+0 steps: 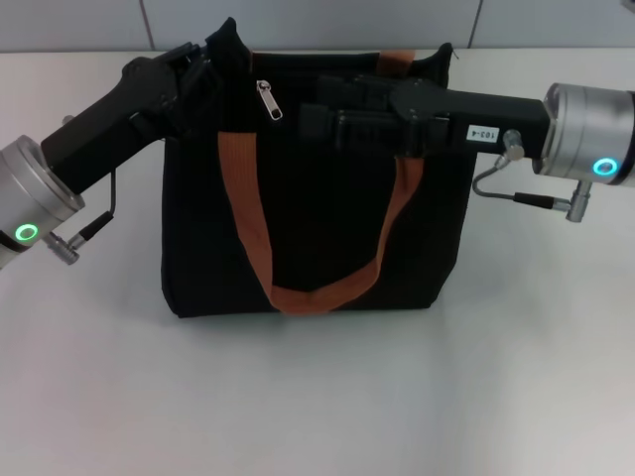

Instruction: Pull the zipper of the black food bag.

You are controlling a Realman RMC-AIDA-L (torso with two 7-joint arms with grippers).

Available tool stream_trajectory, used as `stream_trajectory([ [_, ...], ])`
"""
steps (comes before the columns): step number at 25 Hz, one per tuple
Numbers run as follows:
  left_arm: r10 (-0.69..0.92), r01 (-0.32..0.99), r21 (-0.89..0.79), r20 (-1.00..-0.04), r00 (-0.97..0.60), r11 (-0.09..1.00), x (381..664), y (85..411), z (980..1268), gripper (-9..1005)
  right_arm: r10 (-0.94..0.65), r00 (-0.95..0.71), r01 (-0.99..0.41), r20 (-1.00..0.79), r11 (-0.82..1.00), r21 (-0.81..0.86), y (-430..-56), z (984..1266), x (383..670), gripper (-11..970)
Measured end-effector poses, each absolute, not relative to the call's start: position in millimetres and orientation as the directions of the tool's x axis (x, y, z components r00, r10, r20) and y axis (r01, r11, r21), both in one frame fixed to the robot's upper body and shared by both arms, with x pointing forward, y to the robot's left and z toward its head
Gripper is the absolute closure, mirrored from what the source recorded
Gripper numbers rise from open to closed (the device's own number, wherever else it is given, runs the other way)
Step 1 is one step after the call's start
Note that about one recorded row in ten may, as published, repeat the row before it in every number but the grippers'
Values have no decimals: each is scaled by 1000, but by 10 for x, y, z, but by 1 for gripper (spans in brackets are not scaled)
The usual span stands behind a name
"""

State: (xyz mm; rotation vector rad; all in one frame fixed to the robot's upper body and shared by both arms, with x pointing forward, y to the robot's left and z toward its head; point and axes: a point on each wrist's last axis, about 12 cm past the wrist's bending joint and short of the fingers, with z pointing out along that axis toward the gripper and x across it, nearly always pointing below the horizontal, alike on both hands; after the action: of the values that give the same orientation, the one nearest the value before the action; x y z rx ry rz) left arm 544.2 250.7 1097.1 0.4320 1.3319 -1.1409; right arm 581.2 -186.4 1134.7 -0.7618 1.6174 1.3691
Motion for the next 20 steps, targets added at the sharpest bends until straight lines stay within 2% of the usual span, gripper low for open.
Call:
stream_trajectory([
  [20, -391, 831, -334, -907, -155, 445, 5477, 2489, 10982, 966, 36, -547, -816, -837, 199, 542, -1698, 11424, 5912, 156],
])
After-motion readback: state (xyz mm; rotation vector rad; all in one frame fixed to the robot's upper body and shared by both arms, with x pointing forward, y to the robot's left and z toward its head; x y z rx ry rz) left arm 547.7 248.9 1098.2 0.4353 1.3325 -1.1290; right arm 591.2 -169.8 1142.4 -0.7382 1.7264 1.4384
